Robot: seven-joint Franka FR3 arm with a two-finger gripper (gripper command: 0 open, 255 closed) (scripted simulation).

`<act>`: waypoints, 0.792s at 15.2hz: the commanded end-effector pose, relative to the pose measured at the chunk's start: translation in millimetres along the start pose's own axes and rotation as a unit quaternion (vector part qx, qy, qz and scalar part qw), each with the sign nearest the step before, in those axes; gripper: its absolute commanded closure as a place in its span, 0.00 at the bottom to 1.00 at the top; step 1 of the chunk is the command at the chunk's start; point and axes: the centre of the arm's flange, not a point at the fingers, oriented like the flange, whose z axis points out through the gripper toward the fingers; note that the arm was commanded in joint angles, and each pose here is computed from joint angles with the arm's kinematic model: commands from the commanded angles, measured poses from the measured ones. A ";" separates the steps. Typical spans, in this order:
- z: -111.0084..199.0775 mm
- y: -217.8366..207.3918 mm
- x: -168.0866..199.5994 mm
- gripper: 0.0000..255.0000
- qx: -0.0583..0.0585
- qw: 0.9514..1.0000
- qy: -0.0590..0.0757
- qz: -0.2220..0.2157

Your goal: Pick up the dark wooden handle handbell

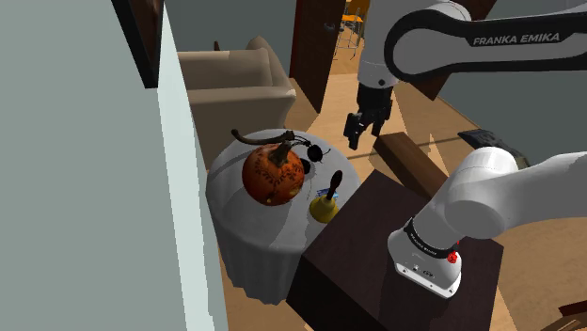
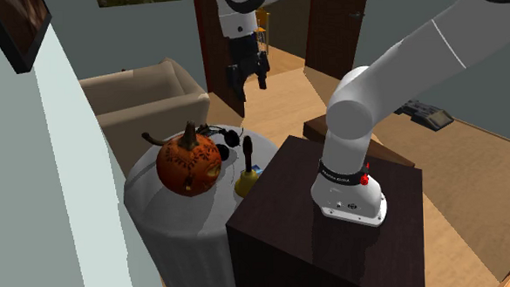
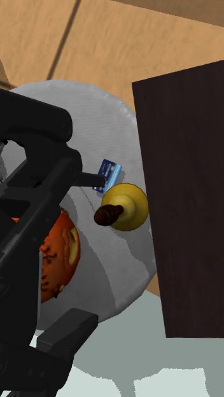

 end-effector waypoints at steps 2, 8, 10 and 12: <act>38.9 -0.7 9.4 0.00 0.000 1.000 0.013 0.023; 114.1 -4.3 28.3 0.00 -0.001 0.997 0.036 0.069; 138.9 -5.0 35.4 0.00 -0.001 0.995 0.044 0.084; 156.2 -5.5 39.9 0.00 -0.001 0.995 0.048 0.091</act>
